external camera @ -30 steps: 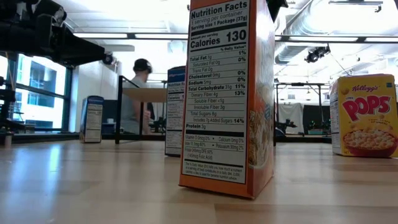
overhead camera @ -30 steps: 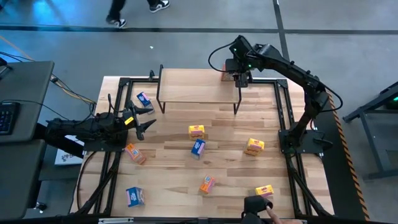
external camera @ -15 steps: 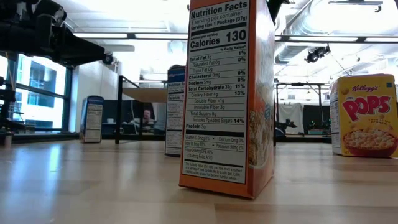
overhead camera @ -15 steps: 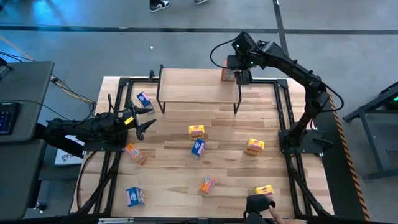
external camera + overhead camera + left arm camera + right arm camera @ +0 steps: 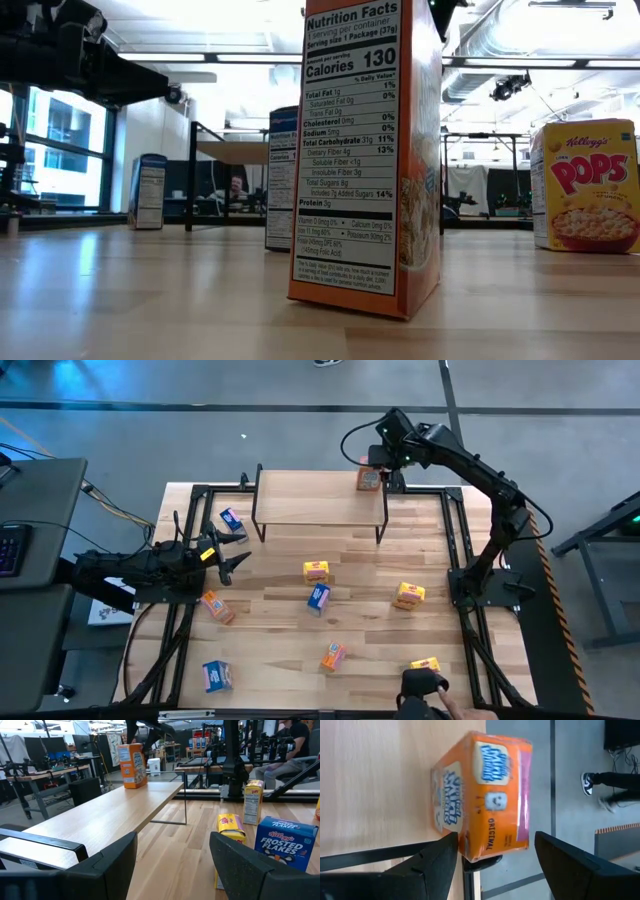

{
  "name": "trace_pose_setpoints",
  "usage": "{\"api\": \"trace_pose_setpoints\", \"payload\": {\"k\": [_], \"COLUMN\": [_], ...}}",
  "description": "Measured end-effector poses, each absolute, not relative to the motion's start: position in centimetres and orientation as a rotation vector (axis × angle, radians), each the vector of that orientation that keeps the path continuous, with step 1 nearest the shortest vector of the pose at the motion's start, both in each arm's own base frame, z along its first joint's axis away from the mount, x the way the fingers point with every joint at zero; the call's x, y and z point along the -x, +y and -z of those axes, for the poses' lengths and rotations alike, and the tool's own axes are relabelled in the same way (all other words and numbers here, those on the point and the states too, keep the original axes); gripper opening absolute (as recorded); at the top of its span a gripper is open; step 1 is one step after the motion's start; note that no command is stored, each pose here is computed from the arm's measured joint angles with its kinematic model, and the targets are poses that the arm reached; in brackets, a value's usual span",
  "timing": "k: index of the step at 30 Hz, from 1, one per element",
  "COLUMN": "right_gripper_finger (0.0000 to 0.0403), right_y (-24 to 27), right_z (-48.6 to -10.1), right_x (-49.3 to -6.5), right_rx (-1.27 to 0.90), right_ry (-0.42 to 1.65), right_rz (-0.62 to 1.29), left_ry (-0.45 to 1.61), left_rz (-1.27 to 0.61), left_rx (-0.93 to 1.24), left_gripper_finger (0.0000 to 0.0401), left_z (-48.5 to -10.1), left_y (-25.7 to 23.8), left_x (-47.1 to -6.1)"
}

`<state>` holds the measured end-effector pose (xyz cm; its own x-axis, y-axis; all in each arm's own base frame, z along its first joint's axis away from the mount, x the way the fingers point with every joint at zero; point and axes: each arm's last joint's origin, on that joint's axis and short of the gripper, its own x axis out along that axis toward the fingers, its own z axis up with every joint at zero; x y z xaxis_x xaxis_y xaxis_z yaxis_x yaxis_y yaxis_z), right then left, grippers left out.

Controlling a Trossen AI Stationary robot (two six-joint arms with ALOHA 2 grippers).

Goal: Stack cereal on shelf
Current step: Put the top orange cereal box on the shelf, then put the top left yellow cereal box on the shelf

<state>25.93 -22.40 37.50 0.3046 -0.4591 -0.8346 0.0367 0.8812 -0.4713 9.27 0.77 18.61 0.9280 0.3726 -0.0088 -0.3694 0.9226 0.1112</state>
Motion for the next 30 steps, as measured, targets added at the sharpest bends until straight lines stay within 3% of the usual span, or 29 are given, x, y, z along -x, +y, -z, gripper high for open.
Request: {"api": "trace_pose_setpoints", "payload": {"k": [9, 30], "right_gripper_finger": [0.0257, 0.0257], "right_y": [-22.4, -17.9], "right_z": [-37.7, -42.6], "right_x": [-25.8, -22.4], "right_rx": [0.405, 0.278], "right_ry": [1.227, 1.057], "right_rz": [0.350, 0.567], "left_ry": [0.030, 0.030], "left_rz": [-0.381, -0.381], "left_rx": [-0.109, -0.109], "left_gripper_finger": [0.0241, 0.0241], "left_z": [-18.6, -18.6], "left_y": [0.8, 0.8], "left_x": [-9.3, -9.3]}}
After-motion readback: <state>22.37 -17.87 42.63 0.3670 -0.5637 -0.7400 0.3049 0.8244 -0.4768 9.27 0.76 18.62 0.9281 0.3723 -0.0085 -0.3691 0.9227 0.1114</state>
